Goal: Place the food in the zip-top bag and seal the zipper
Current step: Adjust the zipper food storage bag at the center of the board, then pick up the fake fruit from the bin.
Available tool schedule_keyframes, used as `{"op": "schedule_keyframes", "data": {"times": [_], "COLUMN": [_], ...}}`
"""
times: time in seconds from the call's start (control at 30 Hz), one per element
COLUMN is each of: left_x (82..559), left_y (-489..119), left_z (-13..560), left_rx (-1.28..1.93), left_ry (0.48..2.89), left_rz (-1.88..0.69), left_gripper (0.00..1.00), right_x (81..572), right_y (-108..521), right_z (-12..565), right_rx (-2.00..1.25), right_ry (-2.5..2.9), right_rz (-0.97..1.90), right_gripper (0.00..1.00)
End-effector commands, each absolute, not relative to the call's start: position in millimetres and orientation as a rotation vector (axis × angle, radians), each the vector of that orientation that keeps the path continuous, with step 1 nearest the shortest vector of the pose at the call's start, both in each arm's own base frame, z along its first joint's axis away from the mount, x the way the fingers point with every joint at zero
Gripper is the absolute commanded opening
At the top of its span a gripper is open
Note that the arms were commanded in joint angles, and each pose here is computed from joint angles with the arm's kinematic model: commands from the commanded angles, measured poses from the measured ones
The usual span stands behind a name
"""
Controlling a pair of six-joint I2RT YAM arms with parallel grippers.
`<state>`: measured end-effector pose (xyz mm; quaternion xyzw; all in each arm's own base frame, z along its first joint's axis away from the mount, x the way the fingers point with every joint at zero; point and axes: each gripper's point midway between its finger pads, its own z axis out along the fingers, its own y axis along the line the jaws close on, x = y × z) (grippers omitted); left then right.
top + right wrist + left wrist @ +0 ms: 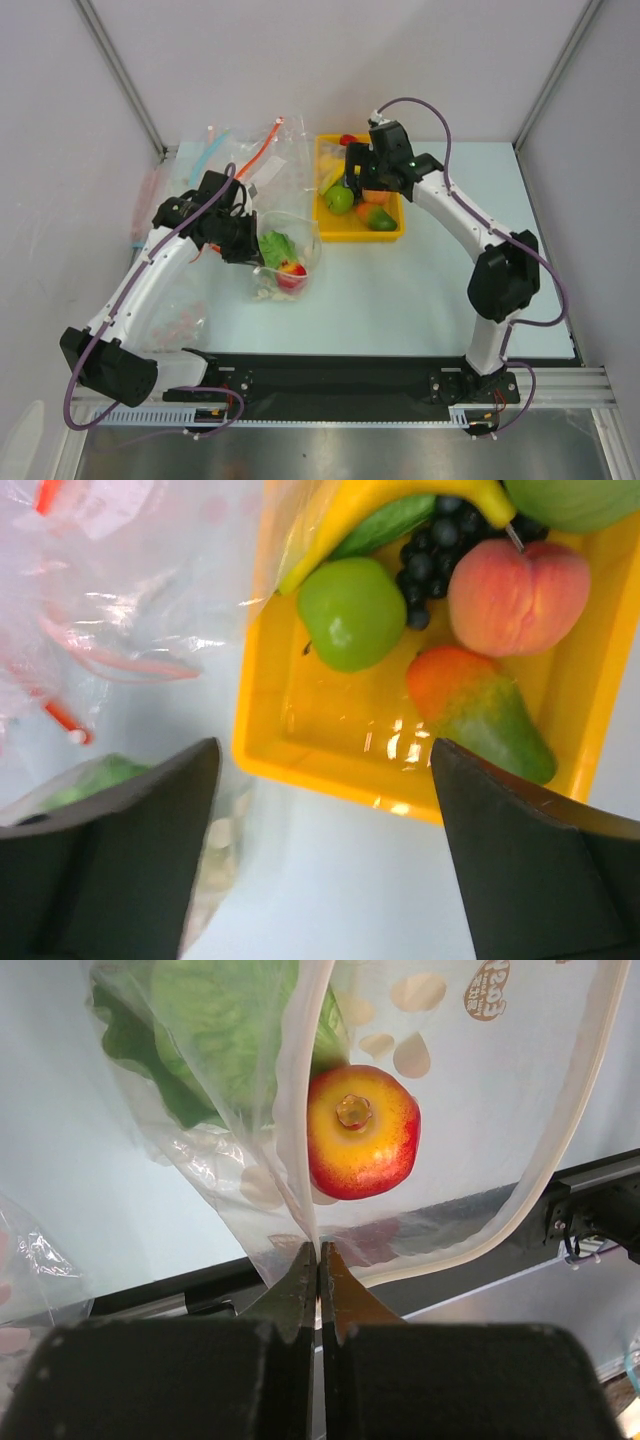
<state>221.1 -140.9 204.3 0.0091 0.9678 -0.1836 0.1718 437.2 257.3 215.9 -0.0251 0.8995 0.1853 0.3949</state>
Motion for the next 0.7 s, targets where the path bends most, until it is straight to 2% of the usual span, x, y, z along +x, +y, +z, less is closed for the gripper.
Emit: {"op": "schedule_keyframes", "data": {"times": [0.0,0.03,0.17,0.5,0.67], "left_x": [222.9,221.5,220.9,219.1,220.6], "left_y": [-148.3,-148.9,-152.1,-155.7,-159.6], "left_z": [215.1,213.5,214.2,211.9,212.1], "left_rx": [0.012,0.009,0.012,0.0,-0.01], "left_ry": [2.712,2.717,2.708,2.684,2.678], "left_rz": [-0.577,-0.585,-0.614,-0.655,-0.678], "left_gripper": [0.0,0.0,0.01,0.0,0.0], "right_x": [454.6,458.9,478.8,520.6,536.4], "right_y": [268.0,265.7,277.2,286.9,292.1], "right_z": [205.2,200.3,174.9,120.2,92.2], "right_rx": [-0.029,-0.009,0.004,-0.05,-0.084], "right_ry": [2.317,2.323,2.333,2.309,2.334], "right_rz": [0.472,0.443,0.454,0.459,0.472], "right_gripper": [0.95,1.0,1.0,0.97,0.91]}}
